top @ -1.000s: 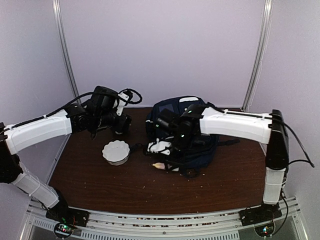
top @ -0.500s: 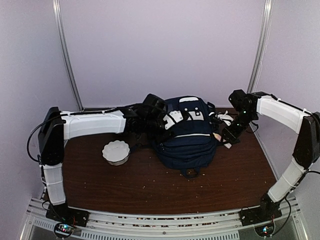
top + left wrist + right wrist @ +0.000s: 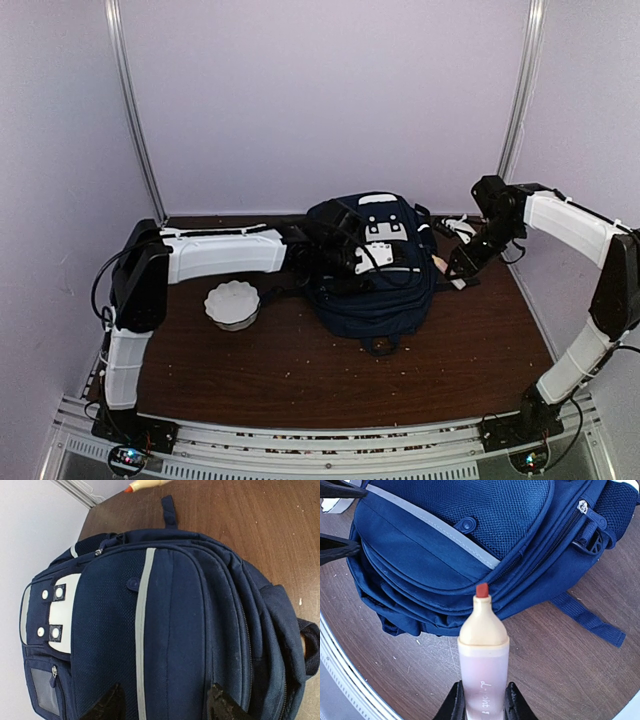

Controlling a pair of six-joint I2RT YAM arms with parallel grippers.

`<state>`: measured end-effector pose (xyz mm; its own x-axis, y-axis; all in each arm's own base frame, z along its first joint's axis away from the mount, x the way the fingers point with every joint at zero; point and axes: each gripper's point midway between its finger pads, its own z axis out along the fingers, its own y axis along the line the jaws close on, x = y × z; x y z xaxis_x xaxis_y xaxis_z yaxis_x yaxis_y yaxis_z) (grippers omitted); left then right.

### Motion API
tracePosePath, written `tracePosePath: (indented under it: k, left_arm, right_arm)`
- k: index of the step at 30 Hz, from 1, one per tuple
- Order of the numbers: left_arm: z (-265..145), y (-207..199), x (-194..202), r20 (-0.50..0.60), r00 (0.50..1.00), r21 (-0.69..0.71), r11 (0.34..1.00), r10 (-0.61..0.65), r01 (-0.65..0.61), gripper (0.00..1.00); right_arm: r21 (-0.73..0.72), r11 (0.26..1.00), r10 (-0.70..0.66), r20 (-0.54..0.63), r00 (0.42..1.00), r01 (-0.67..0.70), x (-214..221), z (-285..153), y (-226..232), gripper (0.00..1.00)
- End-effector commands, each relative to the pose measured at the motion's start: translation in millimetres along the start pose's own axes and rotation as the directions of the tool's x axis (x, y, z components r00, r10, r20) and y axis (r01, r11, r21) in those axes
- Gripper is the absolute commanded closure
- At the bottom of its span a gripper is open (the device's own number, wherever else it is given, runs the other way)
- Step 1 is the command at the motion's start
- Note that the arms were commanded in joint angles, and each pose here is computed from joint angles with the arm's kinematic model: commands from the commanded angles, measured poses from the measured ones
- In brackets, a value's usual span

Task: Pack the student bag
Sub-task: Pick up the upper front pocket of the student bag.

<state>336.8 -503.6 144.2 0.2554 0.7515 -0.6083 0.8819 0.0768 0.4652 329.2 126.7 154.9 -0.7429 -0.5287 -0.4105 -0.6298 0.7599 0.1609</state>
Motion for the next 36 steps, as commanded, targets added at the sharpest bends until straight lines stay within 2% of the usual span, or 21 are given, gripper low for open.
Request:
tracePosePath:
  k: [1,5,11,16,19,22,26,31,36]
  left_arm:
    - [12.2,-3.2,6.7,-0.032,0.998,0.017,0.999,0.052,-0.052,0.43]
    - [16.8,-11.7,5.0,-0.016,0.999,0.047,0.998,0.052,-0.051,0.43]
    - [28.9,7.6,16.7,-0.108,0.993,-0.074,0.995,0.057,-0.065,0.43]
    - [22.6,24.1,12.8,-0.121,0.992,-0.142,0.988,0.04,-0.057,0.6]
    - [16.8,30.6,6.1,-0.117,0.993,-0.153,0.988,0.016,-0.034,0.74]
    - [11.3,33.3,-2.3,-0.095,0.995,-0.148,0.989,-0.01,-0.004,0.83]
    - [0.8,43.1,-13.9,-0.063,0.997,-0.173,0.984,-0.043,0.032,0.95]
    - [-19.5,62.3,-34.0,0.0,0.995,-0.191,0.976,-0.102,0.1,1.0]
    - [-39.7,75.9,-53.1,0.087,0.984,-0.177,0.97,-0.156,0.17,1.0]
  right_arm:
    - [-0.018,1.0,-0.007,0.048,0.999,0.008,-7.4,-6.6,4.5,0.88]
    - [-0.021,1.0,-0.01,0.05,0.999,0.011,-8.3,-7.9,5.2,0.87]
    - [-0.044,0.999,-0.019,0.059,0.998,0.022,-10.9,-8.1,8.9,0.87]
    - [-0.047,0.998,-0.027,0.07,0.997,0.031,-12.8,-9.4,10.4,0.87]
    - [-0.047,0.998,-0.045,0.09,0.995,0.049,-13.0,-11.5,13.5,0.87]
    - [-0.023,0.995,-0.092,0.117,0.989,0.096,-13.7,-14.7,19.3,0.87]
    - [0.012,0.982,-0.19,0.093,0.977,0.19,-9.1,-10.4,27.6,0.88]
    - [0.041,0.926,-0.377,0.121,0.918,0.375,-16.6,-1.3,48.6,0.87]
    - [0.091,0.797,-0.603,0.091,0.792,0.597,-28.1,1.8,75.1,0.87]
